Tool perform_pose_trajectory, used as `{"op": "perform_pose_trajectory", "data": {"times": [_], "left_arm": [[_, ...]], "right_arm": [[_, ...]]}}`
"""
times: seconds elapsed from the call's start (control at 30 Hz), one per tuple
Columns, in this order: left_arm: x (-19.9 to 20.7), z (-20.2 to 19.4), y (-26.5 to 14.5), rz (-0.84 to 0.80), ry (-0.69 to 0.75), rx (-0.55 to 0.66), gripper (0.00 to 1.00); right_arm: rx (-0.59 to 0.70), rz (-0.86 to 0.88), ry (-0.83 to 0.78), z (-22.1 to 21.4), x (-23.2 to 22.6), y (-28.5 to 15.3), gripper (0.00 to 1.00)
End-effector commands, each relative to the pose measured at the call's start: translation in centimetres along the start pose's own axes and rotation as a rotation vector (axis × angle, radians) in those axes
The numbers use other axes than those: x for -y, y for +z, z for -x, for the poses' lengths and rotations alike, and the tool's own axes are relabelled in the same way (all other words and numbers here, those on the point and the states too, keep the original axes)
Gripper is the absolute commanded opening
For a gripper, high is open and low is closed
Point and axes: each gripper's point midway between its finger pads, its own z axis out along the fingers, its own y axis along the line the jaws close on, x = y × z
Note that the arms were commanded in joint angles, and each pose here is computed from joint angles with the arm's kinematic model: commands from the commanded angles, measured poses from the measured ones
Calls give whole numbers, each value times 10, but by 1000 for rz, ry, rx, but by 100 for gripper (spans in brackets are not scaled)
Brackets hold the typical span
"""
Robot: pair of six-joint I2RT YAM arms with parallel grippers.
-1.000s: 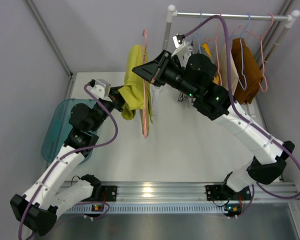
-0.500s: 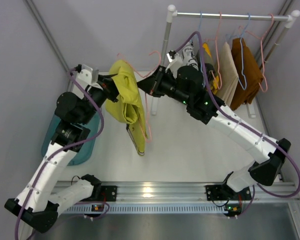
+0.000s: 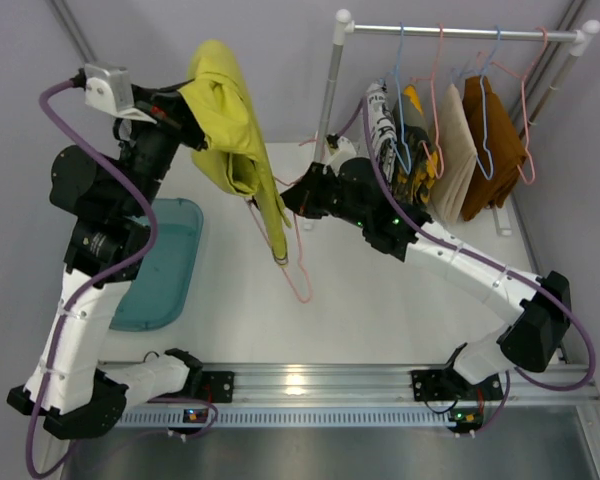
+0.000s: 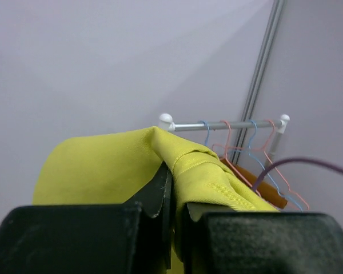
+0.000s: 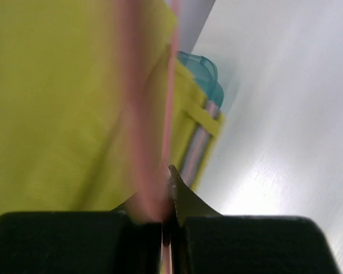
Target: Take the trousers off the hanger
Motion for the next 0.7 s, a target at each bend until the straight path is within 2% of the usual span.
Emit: {"op": "perform_pose_trajectory", "data": {"times": [0.0,0.17,0.33,0.47,0.63,0.67], "left_arm": [[10,131,-14,31,-18,366,0],[-2,159,-18,120,49,415,0],[-31,174,-44,300,154,437,0],[-70,171,-85,543,324,417,0],[-103,152,-132,722,529,366,0],[-104,159,-156,763,572,383,0]], "right_arm": [[42,41,-28,7,-4,-2,0],[27,30,-39,-4,5,-3,0],[29,26,-54,-5,6,-10,0],[42,35,-67,1,1,-21,0],[63,45,-97,11,-6,-31,0],[71,55,-102,15,-10,-33,0]]}}
